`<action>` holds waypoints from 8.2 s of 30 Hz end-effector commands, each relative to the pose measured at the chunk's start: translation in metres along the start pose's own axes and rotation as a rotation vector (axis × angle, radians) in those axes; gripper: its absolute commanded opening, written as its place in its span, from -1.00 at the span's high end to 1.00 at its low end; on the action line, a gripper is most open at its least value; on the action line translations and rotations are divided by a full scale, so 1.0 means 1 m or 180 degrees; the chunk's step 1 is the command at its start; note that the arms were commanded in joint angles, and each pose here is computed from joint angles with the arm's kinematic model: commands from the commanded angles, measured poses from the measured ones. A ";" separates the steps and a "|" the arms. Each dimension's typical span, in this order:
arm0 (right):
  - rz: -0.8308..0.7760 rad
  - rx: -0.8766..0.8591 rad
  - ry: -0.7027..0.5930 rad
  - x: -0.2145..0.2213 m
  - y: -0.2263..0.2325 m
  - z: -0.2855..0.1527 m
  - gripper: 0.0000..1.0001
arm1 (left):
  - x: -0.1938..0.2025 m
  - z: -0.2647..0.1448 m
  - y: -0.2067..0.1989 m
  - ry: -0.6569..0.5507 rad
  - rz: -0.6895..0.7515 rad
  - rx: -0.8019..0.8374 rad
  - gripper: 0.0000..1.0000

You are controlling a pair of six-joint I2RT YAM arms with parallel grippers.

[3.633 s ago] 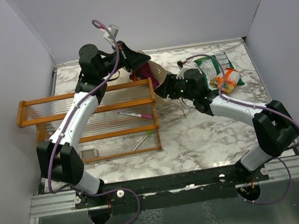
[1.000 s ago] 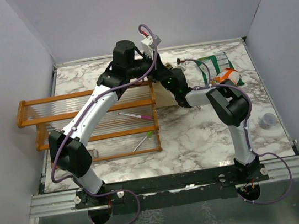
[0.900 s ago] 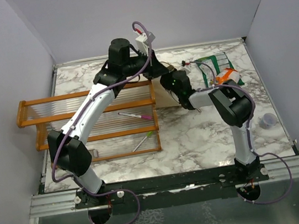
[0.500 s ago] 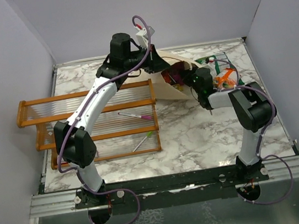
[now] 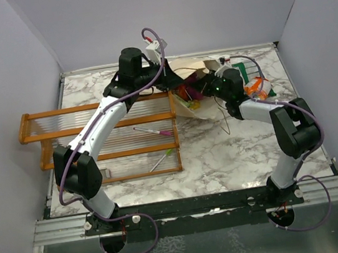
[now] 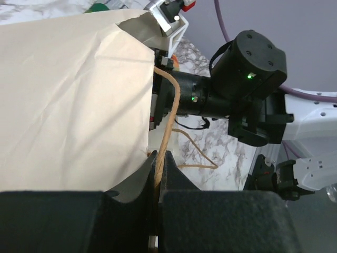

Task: Take the snacks out of the paper bag
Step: Take out the snack from the paper bag, then place the snack at the center of the board, then take out the snack from the paper bag.

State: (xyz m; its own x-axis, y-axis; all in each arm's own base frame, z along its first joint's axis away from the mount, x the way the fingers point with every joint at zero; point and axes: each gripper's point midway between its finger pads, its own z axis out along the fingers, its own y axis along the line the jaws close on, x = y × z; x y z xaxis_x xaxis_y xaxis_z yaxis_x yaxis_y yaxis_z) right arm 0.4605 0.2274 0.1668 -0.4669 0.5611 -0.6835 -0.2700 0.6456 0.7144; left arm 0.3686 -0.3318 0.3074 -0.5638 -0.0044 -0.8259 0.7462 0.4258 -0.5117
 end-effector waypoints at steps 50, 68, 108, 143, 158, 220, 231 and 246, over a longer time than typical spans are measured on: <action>-0.1447 0.1180 -0.0164 0.023 -0.041 0.041 0.29 | -0.020 -0.027 0.008 -0.0331 0.0091 -0.0257 1.00; -0.1184 0.0192 -0.0001 0.015 0.047 -0.025 0.97 | -0.017 -0.024 0.015 -0.0324 0.0003 -0.0296 1.00; -0.1346 -0.0051 -0.0528 -0.085 0.149 -0.173 0.98 | -0.021 -0.030 0.029 -0.0350 -0.0097 -0.0381 1.00; -0.0462 0.3054 -0.1841 -0.087 -0.053 -0.274 0.98 | -0.025 -0.035 0.026 -0.0376 -0.0051 -0.0433 1.00; 0.0222 0.3092 -0.2046 -0.103 -0.128 -0.263 0.98 | -0.026 -0.036 0.024 -0.0376 -0.0040 -0.0410 1.00; -0.2504 -0.0703 -0.0186 -0.001 0.086 -0.105 -0.42 | -0.033 -0.051 -0.001 -0.0552 0.0819 -0.0484 1.00; -0.2858 -0.0473 0.0109 0.030 0.036 -0.035 -0.40 | -0.029 -0.047 0.003 -0.0512 0.0747 -0.0477 1.00; -0.2779 -0.0133 0.0182 0.050 0.001 0.030 -0.02 | -0.029 -0.045 -0.001 -0.0500 0.0719 -0.0372 1.00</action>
State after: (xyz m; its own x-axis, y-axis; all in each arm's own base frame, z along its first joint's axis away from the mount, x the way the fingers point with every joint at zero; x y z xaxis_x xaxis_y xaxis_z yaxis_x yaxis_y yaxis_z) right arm 0.4420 0.2652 0.1125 -0.1685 -0.2012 -0.9649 -0.6165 0.7854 -0.0561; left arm 0.3711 -0.2892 0.3336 -0.3401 -0.0222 -0.9401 0.7744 0.5606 -0.2934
